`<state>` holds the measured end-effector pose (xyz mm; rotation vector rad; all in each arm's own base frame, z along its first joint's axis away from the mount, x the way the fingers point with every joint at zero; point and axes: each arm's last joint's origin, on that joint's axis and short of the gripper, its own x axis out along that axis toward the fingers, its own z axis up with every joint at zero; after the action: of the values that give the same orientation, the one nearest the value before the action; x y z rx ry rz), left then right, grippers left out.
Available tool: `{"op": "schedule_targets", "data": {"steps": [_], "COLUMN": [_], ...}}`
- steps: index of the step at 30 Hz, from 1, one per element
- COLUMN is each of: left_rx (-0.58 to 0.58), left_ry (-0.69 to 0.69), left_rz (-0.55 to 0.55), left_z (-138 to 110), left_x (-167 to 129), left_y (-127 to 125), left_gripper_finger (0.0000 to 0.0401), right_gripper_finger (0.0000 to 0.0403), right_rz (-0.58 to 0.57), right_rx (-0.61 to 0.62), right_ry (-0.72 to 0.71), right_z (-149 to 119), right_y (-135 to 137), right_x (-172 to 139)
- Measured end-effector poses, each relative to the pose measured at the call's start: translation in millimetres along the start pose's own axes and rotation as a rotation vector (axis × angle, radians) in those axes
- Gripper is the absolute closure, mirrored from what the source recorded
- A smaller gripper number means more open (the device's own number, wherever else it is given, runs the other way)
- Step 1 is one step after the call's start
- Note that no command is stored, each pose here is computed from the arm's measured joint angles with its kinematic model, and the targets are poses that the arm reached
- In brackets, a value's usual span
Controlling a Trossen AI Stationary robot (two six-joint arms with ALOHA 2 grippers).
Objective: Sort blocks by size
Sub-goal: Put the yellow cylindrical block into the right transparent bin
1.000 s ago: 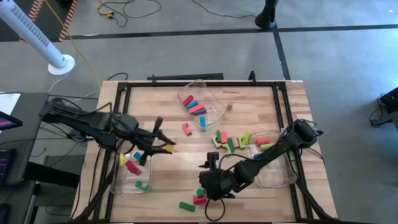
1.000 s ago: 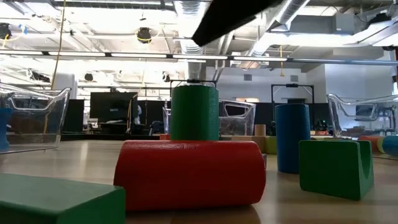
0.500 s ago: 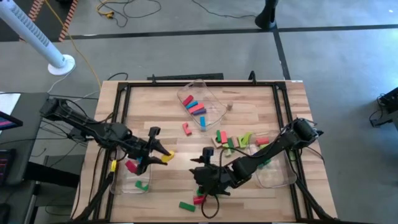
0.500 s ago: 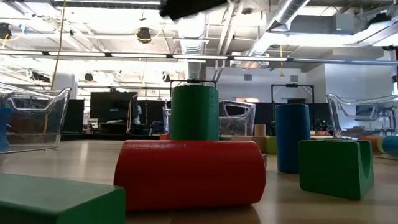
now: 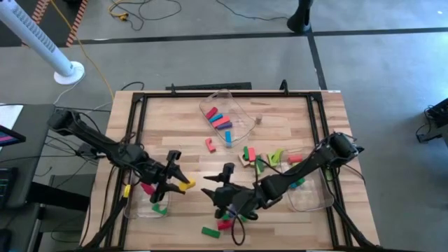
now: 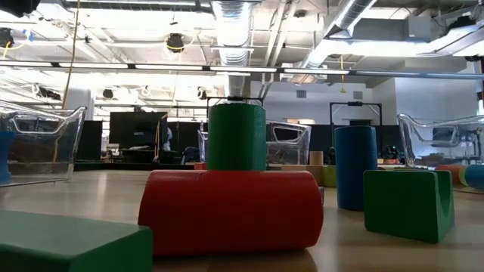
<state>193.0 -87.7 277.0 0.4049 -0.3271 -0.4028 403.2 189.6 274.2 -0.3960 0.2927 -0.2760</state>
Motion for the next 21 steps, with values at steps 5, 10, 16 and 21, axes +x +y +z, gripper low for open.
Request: {"op": "schedule_targets", "data": {"steps": [5,10,16,21], "left_rx": [0.008,0.032,0.036,0.03], "left_ry": [-0.014,-0.025,-0.034,-0.037], "left_rz": [0.004,0.014,0.023,0.024], "left_z": [-5,-10,-12,-12], "left_x": [7,12,15,15], "left_y": [-3,-5,-5,-5], "left_gripper_finger": [0.0278,0.0278,0.0278,0.0278], "right_gripper_finger": [0.0158,0.0125,0.0111,0.0111], "right_rz": [0.029,0.07,0.066,0.065], "right_rx": [0.019,0.024,0.028,0.02], "right_ry": [-0.035,-0.052,-0.059,-0.075], "right_z": [3,4,5,7], "right_y": [-3,-2,-3,-5], "right_x": [3,3,4,5]}}
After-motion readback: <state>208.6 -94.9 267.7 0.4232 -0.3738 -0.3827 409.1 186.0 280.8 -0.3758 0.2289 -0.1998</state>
